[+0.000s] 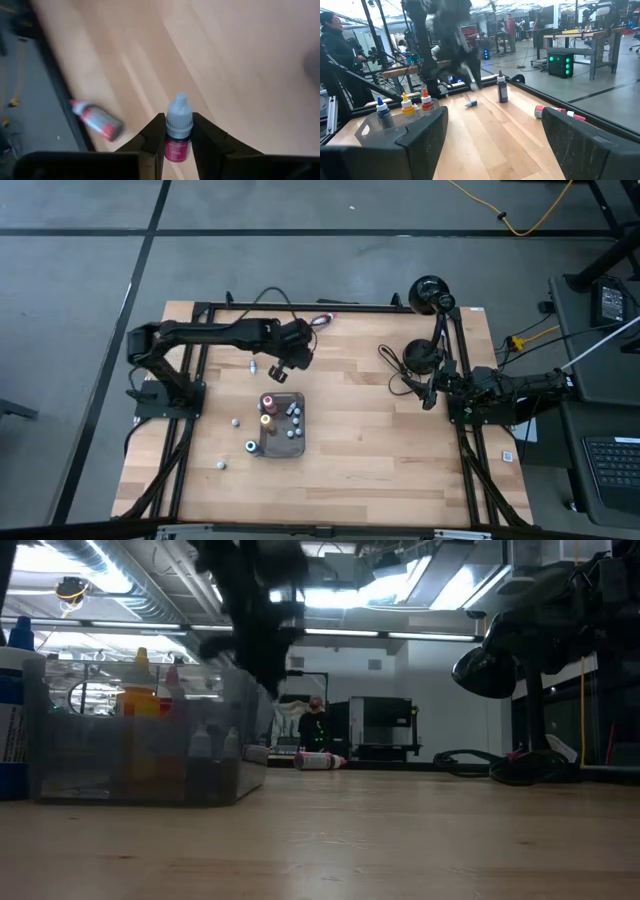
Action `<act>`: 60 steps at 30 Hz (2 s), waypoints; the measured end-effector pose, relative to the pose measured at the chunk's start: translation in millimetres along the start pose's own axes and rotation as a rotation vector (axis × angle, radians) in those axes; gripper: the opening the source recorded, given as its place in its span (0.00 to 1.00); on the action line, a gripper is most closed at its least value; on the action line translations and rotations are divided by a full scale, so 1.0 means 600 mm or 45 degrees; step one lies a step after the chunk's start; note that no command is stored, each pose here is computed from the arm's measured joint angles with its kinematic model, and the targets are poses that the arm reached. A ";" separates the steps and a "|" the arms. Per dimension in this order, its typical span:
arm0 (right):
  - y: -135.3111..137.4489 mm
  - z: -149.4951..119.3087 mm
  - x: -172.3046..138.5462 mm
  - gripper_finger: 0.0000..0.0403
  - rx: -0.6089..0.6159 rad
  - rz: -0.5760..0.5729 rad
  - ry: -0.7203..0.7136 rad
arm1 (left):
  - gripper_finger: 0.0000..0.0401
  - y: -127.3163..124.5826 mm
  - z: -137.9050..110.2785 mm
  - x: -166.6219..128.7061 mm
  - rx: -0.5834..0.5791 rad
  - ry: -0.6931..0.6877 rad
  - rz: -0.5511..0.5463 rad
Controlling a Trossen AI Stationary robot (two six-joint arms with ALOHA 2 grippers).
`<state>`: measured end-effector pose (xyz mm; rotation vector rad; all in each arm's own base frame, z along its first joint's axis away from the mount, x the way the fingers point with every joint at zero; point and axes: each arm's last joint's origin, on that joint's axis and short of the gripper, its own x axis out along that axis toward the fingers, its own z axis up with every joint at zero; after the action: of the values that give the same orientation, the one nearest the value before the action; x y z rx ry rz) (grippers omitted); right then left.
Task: Pick & Place food coloring
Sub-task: Put the red food coloring bottle into the bin
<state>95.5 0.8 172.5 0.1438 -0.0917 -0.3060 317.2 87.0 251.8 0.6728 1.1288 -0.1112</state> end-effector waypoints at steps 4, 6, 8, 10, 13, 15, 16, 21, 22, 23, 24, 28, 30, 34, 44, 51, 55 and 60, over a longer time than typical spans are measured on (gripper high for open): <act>0.000 0.000 0.000 0.80 0.000 0.000 0.000 | 0.18 0.003 0.013 -0.055 -0.200 -0.159 0.111; 0.000 0.000 0.000 0.80 0.000 0.000 0.000 | 0.17 0.001 0.020 -0.081 -0.302 -0.246 0.150; 0.000 0.000 0.000 0.80 0.000 0.000 0.000 | 0.17 -0.001 0.025 -0.105 -0.418 -0.331 0.180; 0.000 0.000 0.000 0.80 0.000 0.000 0.000 | 0.17 -0.004 0.032 -0.128 -0.518 -0.422 0.199; 0.000 0.000 0.000 0.80 0.000 0.000 0.000 | 0.17 -0.012 0.041 -0.157 -0.640 -0.538 0.196; 0.000 0.000 0.000 0.80 0.000 0.000 0.000 | 0.17 -0.018 0.047 -0.170 -0.724 -0.602 0.181; 0.000 0.000 0.000 0.80 0.000 0.000 0.000 | 0.17 -0.022 0.050 -0.176 -0.762 -0.621 0.165; 0.000 0.000 0.000 0.80 0.000 0.000 0.000 | 0.17 -0.037 0.065 -0.195 -0.921 -0.720 0.132; 0.000 0.000 0.000 0.80 0.000 0.000 0.000 | 0.17 -0.039 0.069 -0.198 -0.945 -0.742 0.133; 0.000 0.000 0.000 0.80 0.000 0.000 0.000 | 0.17 -0.041 0.073 -0.200 -0.969 -0.764 0.132; 0.000 0.000 0.000 0.80 0.000 0.000 0.000 | 0.17 -0.041 0.077 -0.203 -0.995 -0.793 0.132; 0.000 0.000 0.000 0.80 0.000 0.000 0.000 | 0.17 -0.047 0.091 -0.212 -1.150 -0.873 0.162; 0.000 0.000 0.000 0.80 0.000 0.000 0.000 | 0.17 -0.052 0.096 -0.214 -1.250 -0.886 0.179; 0.000 0.000 0.000 0.80 0.000 -0.001 0.000 | 0.17 -0.069 0.100 -0.205 -1.424 -0.873 0.197; 0.000 0.000 0.000 0.80 0.000 0.000 0.000 | 0.17 -0.156 0.092 -0.148 -1.835 -0.791 0.326; 0.000 0.000 0.000 0.80 0.000 0.000 0.000 | 0.17 -0.196 0.089 -0.147 -2.029 -0.820 0.619; 0.000 0.000 0.000 0.80 0.000 0.000 0.000 | 0.17 -0.216 0.092 -0.137 -2.084 -0.830 0.703; 0.000 0.000 0.000 0.80 0.000 0.000 0.000 | 0.16 -0.240 0.105 -0.117 -2.104 -0.849 0.744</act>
<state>95.5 0.7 172.5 0.1438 -0.0918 -0.3063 277.2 -79.5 264.9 -0.5467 0.0880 0.9485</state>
